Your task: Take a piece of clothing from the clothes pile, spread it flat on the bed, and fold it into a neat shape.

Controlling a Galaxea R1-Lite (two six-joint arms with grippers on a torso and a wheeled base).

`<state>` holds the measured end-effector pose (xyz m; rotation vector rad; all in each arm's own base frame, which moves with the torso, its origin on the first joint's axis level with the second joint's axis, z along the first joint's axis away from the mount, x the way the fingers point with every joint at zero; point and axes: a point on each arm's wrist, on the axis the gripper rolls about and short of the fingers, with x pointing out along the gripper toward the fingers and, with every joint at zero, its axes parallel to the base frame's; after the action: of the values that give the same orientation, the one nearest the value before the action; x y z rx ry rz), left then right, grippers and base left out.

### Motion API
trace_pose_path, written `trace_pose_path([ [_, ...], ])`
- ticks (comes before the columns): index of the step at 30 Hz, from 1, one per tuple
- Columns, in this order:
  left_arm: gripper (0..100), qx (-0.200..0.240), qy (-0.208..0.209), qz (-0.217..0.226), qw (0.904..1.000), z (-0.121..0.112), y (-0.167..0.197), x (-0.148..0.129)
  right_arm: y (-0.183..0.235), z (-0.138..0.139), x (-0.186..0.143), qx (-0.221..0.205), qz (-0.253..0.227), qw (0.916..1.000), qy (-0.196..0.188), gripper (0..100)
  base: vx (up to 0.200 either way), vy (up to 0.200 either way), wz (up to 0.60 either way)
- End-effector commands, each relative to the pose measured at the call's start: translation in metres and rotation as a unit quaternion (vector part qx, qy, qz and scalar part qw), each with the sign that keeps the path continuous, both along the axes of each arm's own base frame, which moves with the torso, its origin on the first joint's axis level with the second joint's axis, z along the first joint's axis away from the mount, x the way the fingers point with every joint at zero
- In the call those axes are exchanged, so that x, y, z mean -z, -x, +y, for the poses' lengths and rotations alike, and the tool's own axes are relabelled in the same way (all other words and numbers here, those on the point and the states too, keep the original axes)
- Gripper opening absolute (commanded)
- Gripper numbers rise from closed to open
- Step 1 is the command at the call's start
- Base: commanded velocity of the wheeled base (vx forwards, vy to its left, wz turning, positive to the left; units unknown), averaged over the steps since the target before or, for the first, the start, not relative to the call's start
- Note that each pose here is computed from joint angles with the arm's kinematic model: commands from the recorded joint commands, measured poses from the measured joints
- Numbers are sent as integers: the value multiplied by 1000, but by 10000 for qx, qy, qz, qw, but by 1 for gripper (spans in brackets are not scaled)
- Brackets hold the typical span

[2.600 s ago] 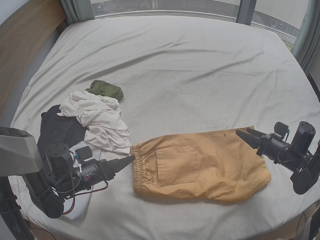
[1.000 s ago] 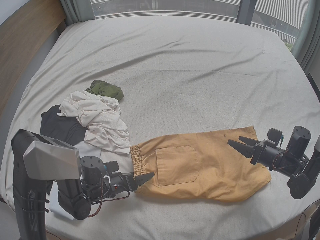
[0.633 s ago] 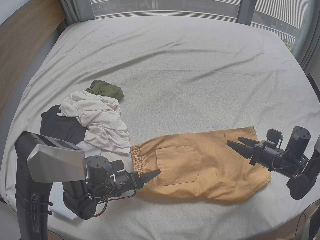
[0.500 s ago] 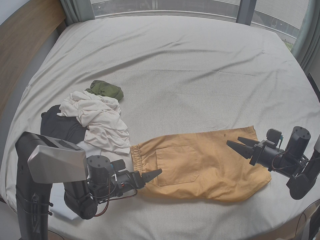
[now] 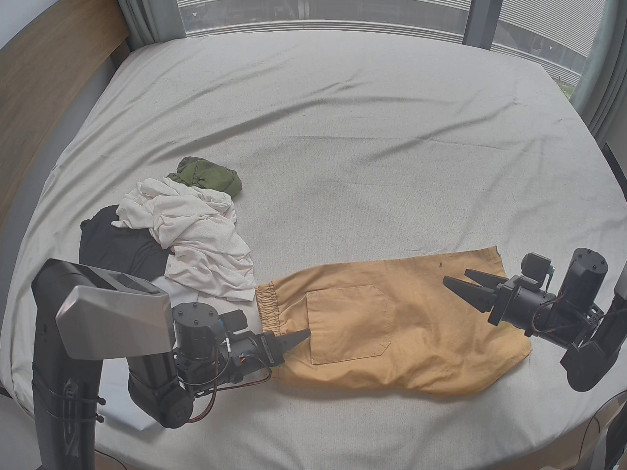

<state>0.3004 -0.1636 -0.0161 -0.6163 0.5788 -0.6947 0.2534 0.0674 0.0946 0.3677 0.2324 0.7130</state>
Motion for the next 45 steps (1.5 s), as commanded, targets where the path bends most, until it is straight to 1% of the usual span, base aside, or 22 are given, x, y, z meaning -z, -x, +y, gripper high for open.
trace_pose_path([
  [1, 0, -27, 39, -73, 10000, 2, -1, -4, -1, 0, 2, -6, 26, 10000, 8, 100, 0, 0, 0],
  [2, 0, -34, 41, -81, 10000, 2, -1, -5, -1, 0, 2, -6, 34, 10000, 9, 100, 0, 0, 0],
  [6, 0, -113, 153, -232, 9995, 8, 2, -25, -1, 0, 2, -6, 41, 10000, 11, 100, 0, 0, 0],
  [9, 0, -128, 196, -195, 9995, 11, 8, -31, 0, 0, 6, 1, 118, 9999, 35, 100, 0, 0, 0],
  [17, 0, -147, 93, -93, 9998, 19, 22, -36, 0, 0, 8, 0, 153, 9999, 56, 100, 0, 0, 0],
  [19, 0, -153, 16, -65, 9999, 24, 27, -36, 0, 0, 8, 0, 153, 9999, 56, 100, 0, 0, 0],
  [23, 0, -303, -35, -153, 9994, 37, 24, -40, -1, 0, 10, -9, 185, 9998, 70, 100, 0, 0, 0],
  [27, 0, -497, -40, -188, 9986, 49, 21, -42, -2, 2, 13, -33, 240, 9997, 89, 100, 0, 0, 0],
  [30, 0, -489, 0, -184, 9986, 55, 22, -46, -1, 2, 14, -41, 255, 9996, 93, 100, 0, 0, 0],
  [35, 0, -384, 41, -137, 9992, 60, 31, -51, -1, 2, 14, -32, 260, 9996, 88, 100, 0, 0, 0],
  [36, 0, -382, -11, -29, 9993, 62, 38, -50, -1, 2, 14, -40, 267, 9996, 89, 100, 0, 0, 0],
  [37, 0, -382, -11, -29, 9993, 62, 38, -50, -1, 2, 14, -32, 267, 9996, 89, 100, 0, 0, 0],
  [41, 0, -487, -22, -20, 9988, 71, 46, -55, -1, 0, 14, -9, 260, 9996, 86, 100, 0, 0, 0],
  [45, 0, -586, -60, 81, 9982, 78, 51, -54, -1, 2, 14, -32, 260, 9996, 87, 100, 0, 0, 0],
])
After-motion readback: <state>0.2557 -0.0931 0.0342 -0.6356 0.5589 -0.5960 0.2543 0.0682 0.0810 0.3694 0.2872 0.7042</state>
